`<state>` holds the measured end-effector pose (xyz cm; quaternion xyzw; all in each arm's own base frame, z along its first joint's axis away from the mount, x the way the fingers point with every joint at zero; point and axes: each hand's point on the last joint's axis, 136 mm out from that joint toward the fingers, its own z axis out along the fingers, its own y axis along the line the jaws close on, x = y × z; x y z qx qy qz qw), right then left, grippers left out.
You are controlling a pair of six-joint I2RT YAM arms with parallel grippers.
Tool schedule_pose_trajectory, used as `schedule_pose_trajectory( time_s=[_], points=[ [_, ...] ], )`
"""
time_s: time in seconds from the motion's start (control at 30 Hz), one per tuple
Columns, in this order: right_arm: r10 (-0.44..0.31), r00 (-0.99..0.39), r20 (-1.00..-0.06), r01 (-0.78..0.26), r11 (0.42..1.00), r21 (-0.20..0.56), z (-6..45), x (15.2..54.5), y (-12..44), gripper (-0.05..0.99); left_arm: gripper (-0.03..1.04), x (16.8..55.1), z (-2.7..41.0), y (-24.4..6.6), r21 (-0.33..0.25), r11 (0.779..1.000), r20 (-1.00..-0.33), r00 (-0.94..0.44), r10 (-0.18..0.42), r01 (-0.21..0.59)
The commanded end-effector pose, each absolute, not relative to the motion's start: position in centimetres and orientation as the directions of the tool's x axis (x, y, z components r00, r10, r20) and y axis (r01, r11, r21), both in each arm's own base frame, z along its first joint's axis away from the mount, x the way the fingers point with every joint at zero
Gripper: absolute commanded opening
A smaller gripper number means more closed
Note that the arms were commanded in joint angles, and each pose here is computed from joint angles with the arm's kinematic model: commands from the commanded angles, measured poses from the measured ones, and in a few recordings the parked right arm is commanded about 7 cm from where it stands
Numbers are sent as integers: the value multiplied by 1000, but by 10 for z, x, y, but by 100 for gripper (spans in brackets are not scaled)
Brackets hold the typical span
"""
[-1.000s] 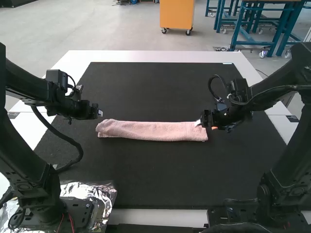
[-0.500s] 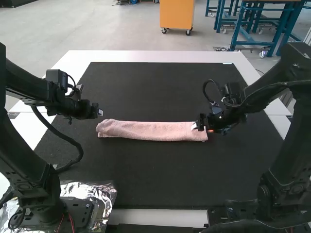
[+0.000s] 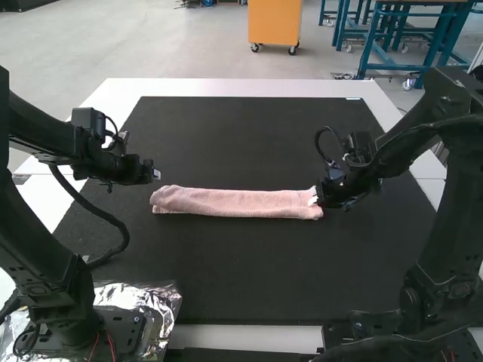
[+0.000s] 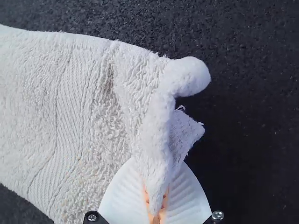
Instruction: Fold the towel.
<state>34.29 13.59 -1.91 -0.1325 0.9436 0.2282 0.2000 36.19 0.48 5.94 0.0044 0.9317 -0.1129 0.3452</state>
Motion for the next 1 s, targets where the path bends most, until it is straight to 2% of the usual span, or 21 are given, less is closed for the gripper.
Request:
schedule_pose_trajectory(
  time_s=[0.0, 0.23, 0.37, 0.53, 0.63, 0.7, 0.97],
  points=[
    [-205, -909, -362, -369, 800, 474, -25, 312, 151, -2, 97, 373, 79, 4, -216, 971, -685, -724, -78, 99],
    [-98, -860, -501, -352, 825, 442, 39, 339, 122, -2, 97, 379, 84, 4, -204, 973, -707, -703, -73, 104],
    [-94, -854, -511, -362, 812, 457, 52, 335, 131, -2, 97, 382, 87, -4, -205, 971, -716, -695, -65, 120],
    [-140, -847, -512, -417, 773, 478, 56, 326, 164, -2, 97, 383, 87, -10, -199, 972, -724, -688, -57, 128],
    [-141, -833, -535, -446, 743, 499, 63, 328, 194, -2, 97, 387, 91, -4, -204, 974, -736, -671, -88, 96],
    [-167, -823, -542, -479, 717, 507, 67, 325, 216, -2, 97, 390, 93, 4, -206, 977, -743, -658, -123, 51],
    [-274, -793, -545, -577, 625, 526, 65, 314, 298, -2, 97, 390, 94, 38, -188, 982, -751, -640, -166, -34]
  ],
)
